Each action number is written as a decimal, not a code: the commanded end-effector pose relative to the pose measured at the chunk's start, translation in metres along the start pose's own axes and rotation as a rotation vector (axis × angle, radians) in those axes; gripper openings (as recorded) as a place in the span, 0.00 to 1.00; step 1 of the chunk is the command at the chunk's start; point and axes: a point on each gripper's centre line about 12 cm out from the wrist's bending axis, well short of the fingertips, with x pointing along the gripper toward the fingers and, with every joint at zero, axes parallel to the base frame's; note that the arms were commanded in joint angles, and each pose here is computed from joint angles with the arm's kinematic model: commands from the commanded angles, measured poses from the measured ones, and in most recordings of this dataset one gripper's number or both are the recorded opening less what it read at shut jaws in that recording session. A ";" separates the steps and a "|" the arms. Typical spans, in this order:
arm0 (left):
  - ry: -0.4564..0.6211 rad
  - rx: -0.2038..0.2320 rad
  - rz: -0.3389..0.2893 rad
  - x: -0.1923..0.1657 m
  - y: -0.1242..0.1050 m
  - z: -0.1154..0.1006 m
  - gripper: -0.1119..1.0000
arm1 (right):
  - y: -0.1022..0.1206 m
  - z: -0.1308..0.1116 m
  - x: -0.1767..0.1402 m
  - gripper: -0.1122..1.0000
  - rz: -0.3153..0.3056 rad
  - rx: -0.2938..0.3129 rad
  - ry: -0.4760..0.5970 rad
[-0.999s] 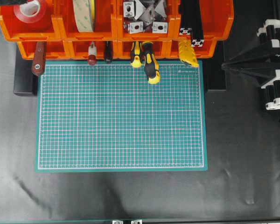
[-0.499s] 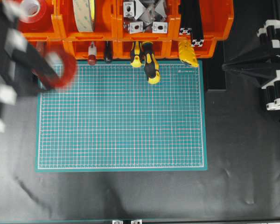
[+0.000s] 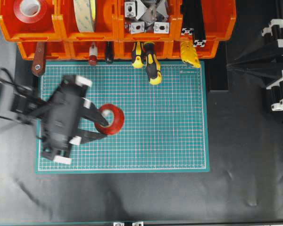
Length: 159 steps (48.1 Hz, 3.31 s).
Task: Pick vinyl tape from container rack with left arm.
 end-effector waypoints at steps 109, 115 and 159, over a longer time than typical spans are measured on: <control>-0.544 -0.185 0.011 -0.242 0.007 -0.040 0.85 | 0.001 0.010 0.000 0.11 0.002 0.003 -0.018; -0.570 -0.196 0.039 -0.252 0.010 -0.056 0.85 | 0.001 0.009 -0.001 0.11 0.002 0.003 -0.017; -0.602 -0.229 0.089 -0.261 0.014 -0.083 0.85 | 0.000 0.006 -0.004 0.11 0.002 0.005 -0.018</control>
